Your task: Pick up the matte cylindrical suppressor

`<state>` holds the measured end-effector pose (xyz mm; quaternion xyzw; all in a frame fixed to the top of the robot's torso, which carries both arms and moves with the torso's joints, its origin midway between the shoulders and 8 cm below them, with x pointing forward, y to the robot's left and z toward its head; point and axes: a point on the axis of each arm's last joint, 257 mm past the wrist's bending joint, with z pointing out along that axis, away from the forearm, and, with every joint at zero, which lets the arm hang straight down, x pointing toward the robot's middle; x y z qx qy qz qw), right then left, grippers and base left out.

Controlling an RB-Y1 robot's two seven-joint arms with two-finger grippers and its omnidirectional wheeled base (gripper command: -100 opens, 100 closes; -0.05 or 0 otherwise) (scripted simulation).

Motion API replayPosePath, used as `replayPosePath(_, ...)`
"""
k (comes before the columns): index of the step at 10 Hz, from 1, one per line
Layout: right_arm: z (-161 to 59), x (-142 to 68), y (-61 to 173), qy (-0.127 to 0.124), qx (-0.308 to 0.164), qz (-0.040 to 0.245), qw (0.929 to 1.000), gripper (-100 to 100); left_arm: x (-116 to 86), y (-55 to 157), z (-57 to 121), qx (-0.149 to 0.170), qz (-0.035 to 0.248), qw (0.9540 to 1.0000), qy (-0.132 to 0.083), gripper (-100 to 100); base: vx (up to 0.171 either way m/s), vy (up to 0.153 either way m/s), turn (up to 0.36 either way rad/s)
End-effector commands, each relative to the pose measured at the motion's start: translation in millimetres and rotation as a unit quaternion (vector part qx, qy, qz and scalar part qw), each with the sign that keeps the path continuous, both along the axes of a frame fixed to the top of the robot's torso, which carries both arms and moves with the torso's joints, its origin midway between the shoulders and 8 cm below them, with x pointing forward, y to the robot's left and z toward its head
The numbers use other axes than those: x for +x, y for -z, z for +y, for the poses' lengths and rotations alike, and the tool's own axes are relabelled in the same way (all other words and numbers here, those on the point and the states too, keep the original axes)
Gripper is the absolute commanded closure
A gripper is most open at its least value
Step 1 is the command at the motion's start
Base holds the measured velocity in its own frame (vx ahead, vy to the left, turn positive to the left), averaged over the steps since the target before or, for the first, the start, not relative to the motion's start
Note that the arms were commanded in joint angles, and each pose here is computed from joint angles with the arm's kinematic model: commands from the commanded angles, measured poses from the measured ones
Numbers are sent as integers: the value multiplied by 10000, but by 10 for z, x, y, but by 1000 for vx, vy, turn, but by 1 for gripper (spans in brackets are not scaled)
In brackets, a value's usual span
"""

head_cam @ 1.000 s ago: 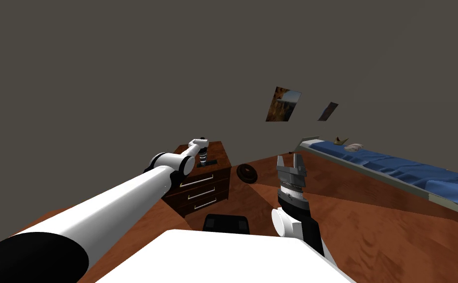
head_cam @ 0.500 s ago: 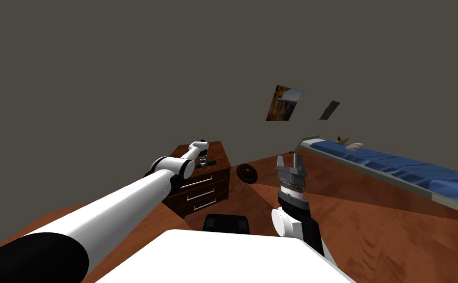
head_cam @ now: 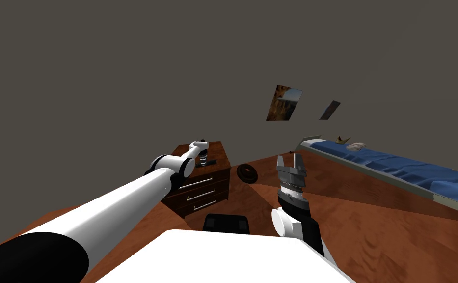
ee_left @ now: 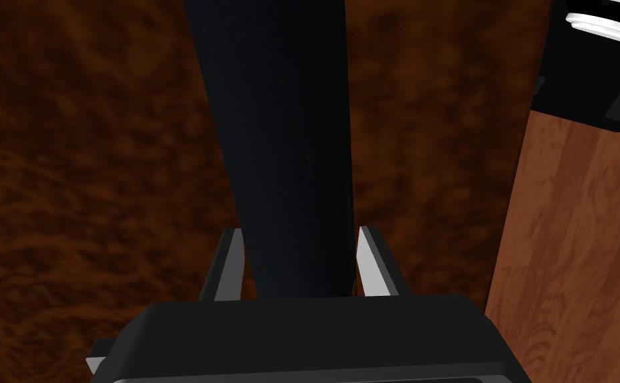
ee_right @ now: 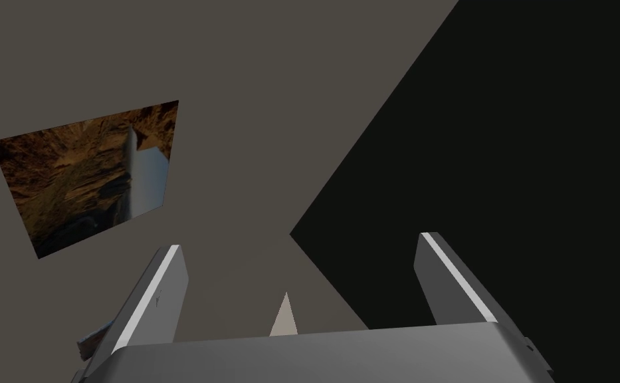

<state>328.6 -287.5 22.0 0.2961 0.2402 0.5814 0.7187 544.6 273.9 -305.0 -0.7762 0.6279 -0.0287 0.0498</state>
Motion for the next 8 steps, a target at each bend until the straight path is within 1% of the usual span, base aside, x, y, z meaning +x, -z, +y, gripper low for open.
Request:
replayPosePath(1,0,0,0,0,0,0,10000,0,0,0,0,0,0,10000,0,100,0,0,0)
replayPosePath(2,0,0,0,0,0,0,10000,0,0,1,-1,0,1,10000,2,100,0,0,0)
replayPosePath(3,0,0,0,0,0,0,10000,0,-1,2,-2,1,1,10000,5,0,0,0,0)
replayPosePath(4,0,0,0,0,0,0,10000,0,-8,-116,8,3,73,10000,-4,100,-16,0,-4)
replayPosePath(5,0,0,0,0,0,0,10000,0,2,-164,5,4,75,10000,-5,100,-33,0,-3)
replayPosePath(7,0,0,0,0,0,0,10000,0,-2,-163,3,4,79,10000,-5,100,-14,1,0)
replayPosePath(8,0,0,0,0,0,0,10000,0,-4,-159,4,4,84,10000,-5,0,0,0,0)
